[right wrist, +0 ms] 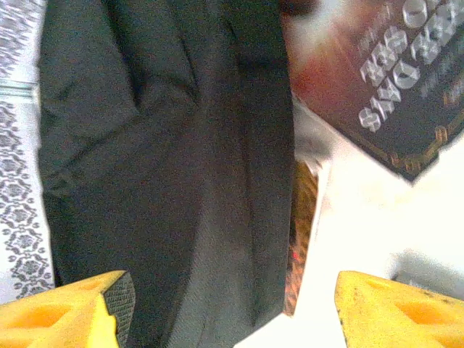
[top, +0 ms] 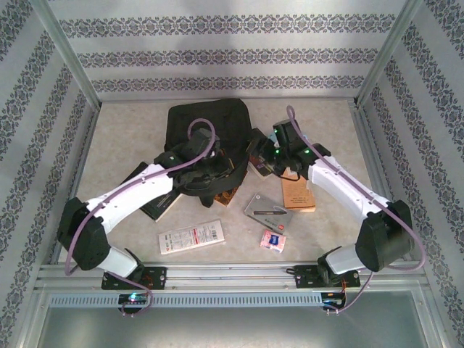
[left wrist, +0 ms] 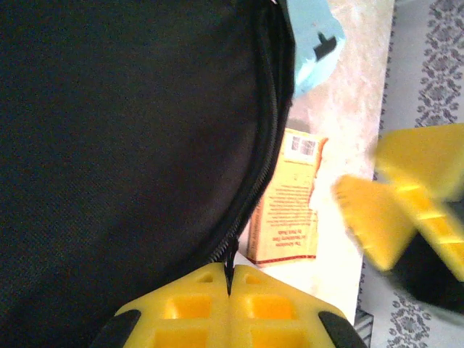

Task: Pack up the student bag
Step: Unzip the student bag to access the book.

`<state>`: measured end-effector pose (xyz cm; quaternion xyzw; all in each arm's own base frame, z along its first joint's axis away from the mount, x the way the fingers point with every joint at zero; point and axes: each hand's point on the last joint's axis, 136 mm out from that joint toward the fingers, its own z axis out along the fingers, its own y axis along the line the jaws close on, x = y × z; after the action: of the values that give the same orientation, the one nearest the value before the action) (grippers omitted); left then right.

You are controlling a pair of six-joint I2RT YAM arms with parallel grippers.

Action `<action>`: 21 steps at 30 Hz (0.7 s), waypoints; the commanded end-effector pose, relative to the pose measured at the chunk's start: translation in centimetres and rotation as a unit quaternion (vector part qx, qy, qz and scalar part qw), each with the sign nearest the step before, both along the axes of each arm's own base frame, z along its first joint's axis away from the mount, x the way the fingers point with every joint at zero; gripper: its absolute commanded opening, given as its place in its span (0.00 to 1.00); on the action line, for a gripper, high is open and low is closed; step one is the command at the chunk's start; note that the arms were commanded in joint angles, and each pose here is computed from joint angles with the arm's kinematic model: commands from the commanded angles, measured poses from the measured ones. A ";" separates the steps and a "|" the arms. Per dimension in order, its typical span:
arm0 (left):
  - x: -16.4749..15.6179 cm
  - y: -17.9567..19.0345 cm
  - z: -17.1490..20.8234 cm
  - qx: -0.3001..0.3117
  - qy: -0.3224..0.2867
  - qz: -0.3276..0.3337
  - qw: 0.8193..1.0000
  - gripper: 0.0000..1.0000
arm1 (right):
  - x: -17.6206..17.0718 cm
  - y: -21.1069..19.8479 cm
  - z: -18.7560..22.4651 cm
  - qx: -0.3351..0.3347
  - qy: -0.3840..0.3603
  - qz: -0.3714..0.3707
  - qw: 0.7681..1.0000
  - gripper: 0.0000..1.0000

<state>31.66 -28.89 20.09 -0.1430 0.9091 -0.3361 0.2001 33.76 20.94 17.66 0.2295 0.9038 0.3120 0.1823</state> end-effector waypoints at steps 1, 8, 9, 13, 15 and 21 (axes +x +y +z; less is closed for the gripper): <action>-0.4 -2.0 1.3 -0.019 -0.013 -0.019 1.000 0.00 | -1.3 0.7 -1.4 0.015 0.044 -0.021 0.999 0.73; -1.5 -1.4 -0.6 -0.021 0.002 -0.013 1.000 0.00 | -0.8 2.4 -2.7 0.023 0.038 -0.007 0.999 0.69; -1.6 -1.3 -0.7 -0.021 0.002 -0.012 1.000 0.00 | -0.9 2.7 -3.0 0.018 0.041 -0.002 0.999 0.68; -2.0 -0.8 -1.5 -0.018 0.002 -0.012 1.000 0.00 | -0.7 4.2 -4.1 0.014 0.049 0.014 0.999 0.60; -2.2 -0.5 -2.1 -0.013 0.004 -0.011 1.000 0.00 | -0.5 5.2 -4.0 0.018 0.044 0.027 0.998 0.51; -2.5 0.1 -2.6 -0.005 0.003 -0.009 1.000 0.00 | -1.0 5.4 -4.1 -0.026 0.030 0.044 0.998 0.13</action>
<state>29.20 -28.71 16.27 -0.1420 0.9177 -0.3262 0.1768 32.08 26.02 12.09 0.2092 0.9253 0.2920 0.1218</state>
